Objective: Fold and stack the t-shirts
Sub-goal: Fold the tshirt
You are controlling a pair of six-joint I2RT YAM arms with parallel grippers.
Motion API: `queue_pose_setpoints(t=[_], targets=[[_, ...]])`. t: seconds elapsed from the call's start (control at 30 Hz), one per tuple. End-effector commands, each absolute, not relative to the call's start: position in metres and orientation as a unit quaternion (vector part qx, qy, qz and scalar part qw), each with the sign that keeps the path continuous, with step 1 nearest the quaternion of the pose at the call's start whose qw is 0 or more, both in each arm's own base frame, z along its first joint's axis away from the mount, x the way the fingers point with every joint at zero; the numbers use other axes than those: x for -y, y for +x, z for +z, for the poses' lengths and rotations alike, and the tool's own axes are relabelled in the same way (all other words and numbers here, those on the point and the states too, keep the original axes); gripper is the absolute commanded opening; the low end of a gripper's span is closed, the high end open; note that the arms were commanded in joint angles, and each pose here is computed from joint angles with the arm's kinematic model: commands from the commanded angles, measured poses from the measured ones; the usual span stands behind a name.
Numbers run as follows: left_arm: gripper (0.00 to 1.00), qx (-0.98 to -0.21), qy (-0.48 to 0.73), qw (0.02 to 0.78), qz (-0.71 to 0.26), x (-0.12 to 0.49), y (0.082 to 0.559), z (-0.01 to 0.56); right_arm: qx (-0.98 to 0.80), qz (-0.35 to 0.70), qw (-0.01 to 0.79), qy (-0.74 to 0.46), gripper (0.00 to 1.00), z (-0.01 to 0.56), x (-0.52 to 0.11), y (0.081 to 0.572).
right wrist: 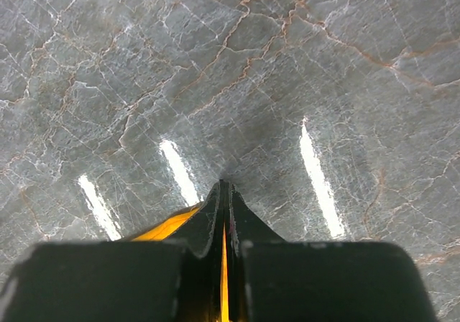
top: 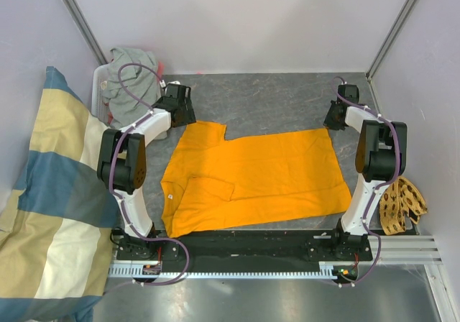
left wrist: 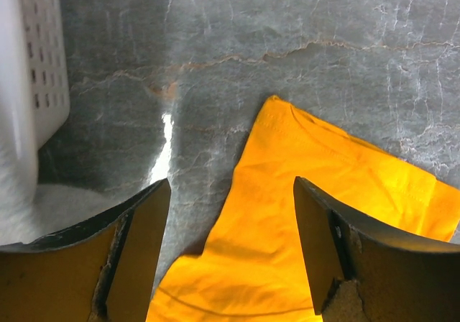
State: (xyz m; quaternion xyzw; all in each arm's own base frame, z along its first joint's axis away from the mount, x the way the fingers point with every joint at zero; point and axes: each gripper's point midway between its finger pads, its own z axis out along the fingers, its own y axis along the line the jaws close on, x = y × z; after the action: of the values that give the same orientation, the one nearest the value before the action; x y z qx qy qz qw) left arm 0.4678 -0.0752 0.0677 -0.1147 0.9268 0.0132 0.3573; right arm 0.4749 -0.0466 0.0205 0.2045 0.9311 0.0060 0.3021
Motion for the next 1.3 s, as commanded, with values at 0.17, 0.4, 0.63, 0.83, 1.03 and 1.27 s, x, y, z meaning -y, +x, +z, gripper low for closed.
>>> queue_pose_setpoints(t=[0.17, 0.4, 0.63, 0.83, 1.03, 1.27], targets=[[0.76, -0.925, -0.093, 0.369, 0.014, 0.075, 0.48, 0.081, -0.932, 0.031, 0.294, 0.212, 0.39, 0.01, 0.038, 0.479], [0.76, -0.924, -0.093, 0.372, 0.012, 0.075, 0.479, 0.085, -0.931, 0.034, 0.293, 0.217, 0.42, 0.01, 0.039, 0.476], [0.76, -0.924, -0.093, 0.372, 0.014, 0.074, 0.476, 0.085, -0.932, 0.055, 0.289, 0.21, 0.41, 0.013, 0.03, 0.471], [0.76, -0.924, -0.094, 0.371, 0.012, 0.075, 0.476, 0.084, -0.935, 0.056, 0.282, 0.21, 0.41, 0.012, 0.029, 0.462], [0.76, -0.924, -0.094, 0.37, 0.011, 0.075, 0.475, 0.084, -0.936, 0.059, 0.276, 0.209, 0.41, 0.011, 0.026, 0.454], [0.76, -0.925, -0.095, 0.369, 0.008, 0.076, 0.475, 0.084, -0.938, 0.057, 0.271, 0.21, 0.42, 0.011, 0.026, 0.444]])
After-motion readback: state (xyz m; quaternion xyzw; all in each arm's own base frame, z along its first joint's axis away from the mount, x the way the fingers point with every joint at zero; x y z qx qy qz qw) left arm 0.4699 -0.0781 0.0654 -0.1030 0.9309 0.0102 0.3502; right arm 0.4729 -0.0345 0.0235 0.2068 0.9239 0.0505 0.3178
